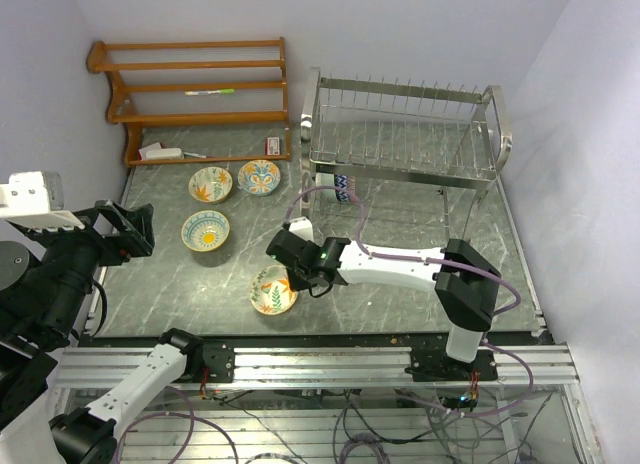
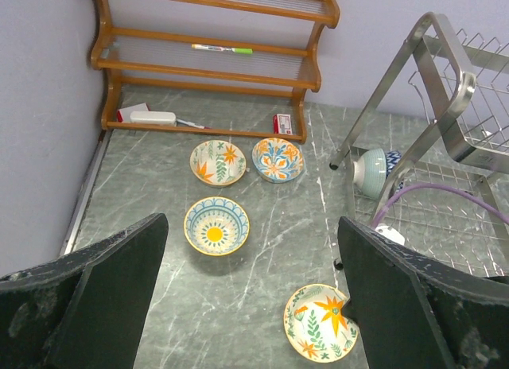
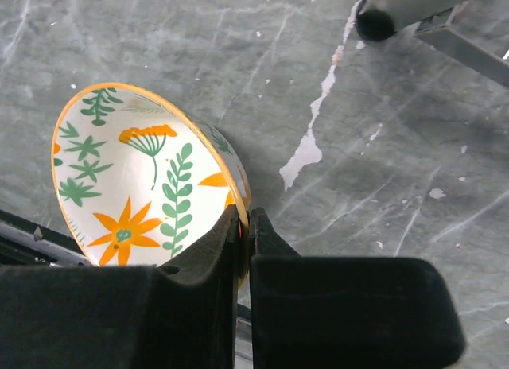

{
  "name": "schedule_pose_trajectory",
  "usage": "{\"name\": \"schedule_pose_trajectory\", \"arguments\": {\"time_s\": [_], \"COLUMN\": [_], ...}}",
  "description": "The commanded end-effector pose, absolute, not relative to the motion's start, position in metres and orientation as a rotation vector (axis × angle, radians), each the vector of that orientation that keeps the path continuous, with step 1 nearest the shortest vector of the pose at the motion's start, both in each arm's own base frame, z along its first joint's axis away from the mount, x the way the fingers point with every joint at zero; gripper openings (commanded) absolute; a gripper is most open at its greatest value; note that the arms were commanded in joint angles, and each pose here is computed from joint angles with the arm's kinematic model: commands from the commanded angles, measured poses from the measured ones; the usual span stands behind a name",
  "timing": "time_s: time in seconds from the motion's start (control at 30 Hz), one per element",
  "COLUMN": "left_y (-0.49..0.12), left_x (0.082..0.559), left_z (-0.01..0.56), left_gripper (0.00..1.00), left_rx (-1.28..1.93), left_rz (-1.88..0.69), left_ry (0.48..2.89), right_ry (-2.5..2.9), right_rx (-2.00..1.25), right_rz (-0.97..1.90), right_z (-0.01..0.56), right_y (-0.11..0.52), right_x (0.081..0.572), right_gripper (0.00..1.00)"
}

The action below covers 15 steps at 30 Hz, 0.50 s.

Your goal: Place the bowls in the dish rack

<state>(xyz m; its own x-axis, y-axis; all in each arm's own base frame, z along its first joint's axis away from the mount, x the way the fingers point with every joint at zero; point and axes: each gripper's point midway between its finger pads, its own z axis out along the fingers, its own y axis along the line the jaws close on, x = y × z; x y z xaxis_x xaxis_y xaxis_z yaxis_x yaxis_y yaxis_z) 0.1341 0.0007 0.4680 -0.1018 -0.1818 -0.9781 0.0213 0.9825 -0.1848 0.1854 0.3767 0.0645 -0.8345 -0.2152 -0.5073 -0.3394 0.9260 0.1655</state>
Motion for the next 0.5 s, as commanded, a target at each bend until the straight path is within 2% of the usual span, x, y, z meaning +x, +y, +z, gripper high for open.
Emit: {"name": "schedule_pose_trajectory", "arguments": {"time_s": [0.0, 0.27, 0.47], "left_y": [-0.007, -0.007, -0.008], "left_x": [0.137, 0.137, 0.139], "left_z": [0.476, 0.476, 0.475], "left_gripper": [0.99, 0.99, 0.99], "left_rx": [-0.111, -0.116, -0.104], "left_rz": [-0.221, -0.224, -0.221], "left_ry": [1.636, 1.637, 1.638], "right_ry": [2.579, 2.549, 2.517], "right_rx": [-0.389, -0.427, -0.445], "right_rz": [0.251, 0.246, 0.256], "right_z": [0.062, 0.080, 0.097], "right_y": [0.360, 0.362, 0.362], "right_x": [0.193, 0.197, 0.194], "right_gripper": [0.09, 0.35, 0.44]}}
